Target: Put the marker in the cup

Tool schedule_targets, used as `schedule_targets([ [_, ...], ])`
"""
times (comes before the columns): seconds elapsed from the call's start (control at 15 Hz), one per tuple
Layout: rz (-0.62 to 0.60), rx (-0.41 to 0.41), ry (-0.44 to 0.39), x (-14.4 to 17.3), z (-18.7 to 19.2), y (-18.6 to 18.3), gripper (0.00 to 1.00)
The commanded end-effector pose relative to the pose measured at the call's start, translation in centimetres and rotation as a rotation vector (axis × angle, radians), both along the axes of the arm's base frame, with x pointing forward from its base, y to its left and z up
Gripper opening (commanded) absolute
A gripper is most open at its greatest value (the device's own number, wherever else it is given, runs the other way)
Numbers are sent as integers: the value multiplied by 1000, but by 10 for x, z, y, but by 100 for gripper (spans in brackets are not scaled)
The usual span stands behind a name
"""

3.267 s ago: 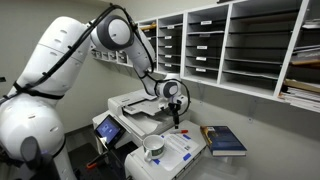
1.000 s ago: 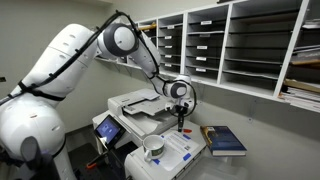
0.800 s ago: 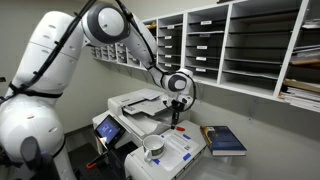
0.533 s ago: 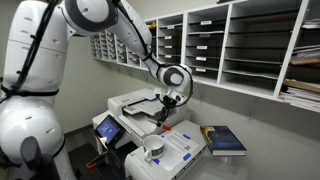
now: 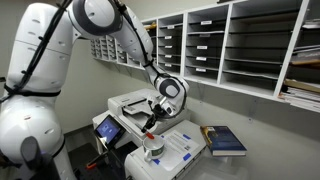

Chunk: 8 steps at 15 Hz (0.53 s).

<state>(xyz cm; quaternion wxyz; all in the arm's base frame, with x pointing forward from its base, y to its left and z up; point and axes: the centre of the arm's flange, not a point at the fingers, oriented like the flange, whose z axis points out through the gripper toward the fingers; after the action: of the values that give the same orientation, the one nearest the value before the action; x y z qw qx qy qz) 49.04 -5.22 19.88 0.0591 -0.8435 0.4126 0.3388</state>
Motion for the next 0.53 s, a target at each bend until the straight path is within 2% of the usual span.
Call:
schedule_targets([
  [0.0, -70, 47, 31, 6, -23, -8, 5],
  [0.07, -79, 36, 30, 6, -29, -11, 5],
  [0.13, -92, 17, 14, 8, -32, -16, 20],
  [0.2, -95, -1, -12, 13, -33, -22, 45],
  [0.33, -92, -28, -78, 24, -25, -31, 50],
  [0.47, -67, -33, -143, 31, -8, -32, 66],
])
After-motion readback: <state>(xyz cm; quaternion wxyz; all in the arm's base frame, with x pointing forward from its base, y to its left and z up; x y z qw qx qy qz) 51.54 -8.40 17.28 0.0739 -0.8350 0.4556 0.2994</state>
